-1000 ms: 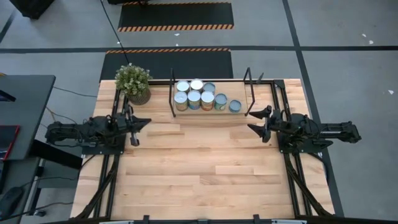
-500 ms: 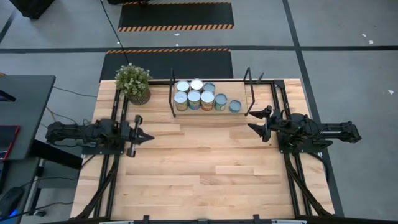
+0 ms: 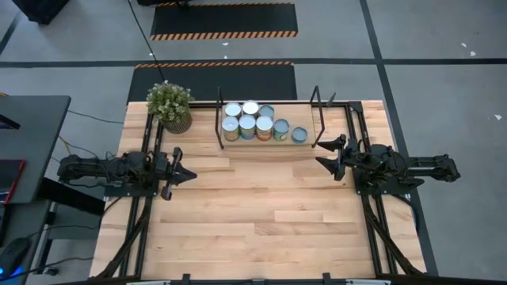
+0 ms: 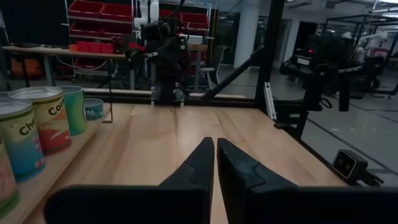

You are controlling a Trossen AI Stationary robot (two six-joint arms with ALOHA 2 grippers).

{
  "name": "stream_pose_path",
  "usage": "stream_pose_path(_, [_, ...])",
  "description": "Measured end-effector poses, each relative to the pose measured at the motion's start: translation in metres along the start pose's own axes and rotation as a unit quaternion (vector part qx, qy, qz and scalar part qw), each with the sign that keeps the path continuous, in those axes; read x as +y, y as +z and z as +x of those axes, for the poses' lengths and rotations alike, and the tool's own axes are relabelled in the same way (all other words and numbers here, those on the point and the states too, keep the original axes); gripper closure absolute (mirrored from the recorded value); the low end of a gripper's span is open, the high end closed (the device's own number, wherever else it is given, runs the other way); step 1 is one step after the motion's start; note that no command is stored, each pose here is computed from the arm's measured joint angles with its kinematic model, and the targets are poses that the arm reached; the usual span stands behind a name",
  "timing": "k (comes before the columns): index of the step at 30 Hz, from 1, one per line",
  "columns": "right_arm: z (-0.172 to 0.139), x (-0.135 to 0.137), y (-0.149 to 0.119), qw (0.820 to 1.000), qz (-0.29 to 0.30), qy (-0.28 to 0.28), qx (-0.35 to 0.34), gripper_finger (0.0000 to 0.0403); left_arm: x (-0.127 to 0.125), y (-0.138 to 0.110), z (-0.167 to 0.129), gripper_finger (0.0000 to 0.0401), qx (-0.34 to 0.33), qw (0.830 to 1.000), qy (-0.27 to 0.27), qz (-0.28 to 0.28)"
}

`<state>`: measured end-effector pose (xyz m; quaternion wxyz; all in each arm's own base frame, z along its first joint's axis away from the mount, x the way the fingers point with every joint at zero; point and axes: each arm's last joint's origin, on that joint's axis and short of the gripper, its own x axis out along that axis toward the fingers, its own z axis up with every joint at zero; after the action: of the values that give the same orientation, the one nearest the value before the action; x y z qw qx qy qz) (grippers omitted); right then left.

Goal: Pick and place cans onto a shelf
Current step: Return to Home Position

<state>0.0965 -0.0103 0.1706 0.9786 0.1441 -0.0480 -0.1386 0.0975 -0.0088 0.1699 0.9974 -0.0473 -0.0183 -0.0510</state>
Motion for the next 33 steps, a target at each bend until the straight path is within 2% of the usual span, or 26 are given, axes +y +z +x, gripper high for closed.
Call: stream_pose_path(33, [0.0000,0.0000,0.0000,1.000,0.000,0.000,0.000,0.0056,0.0001,0.0000,0.0000,0.0377,-0.001,1.000,0.001,0.000])
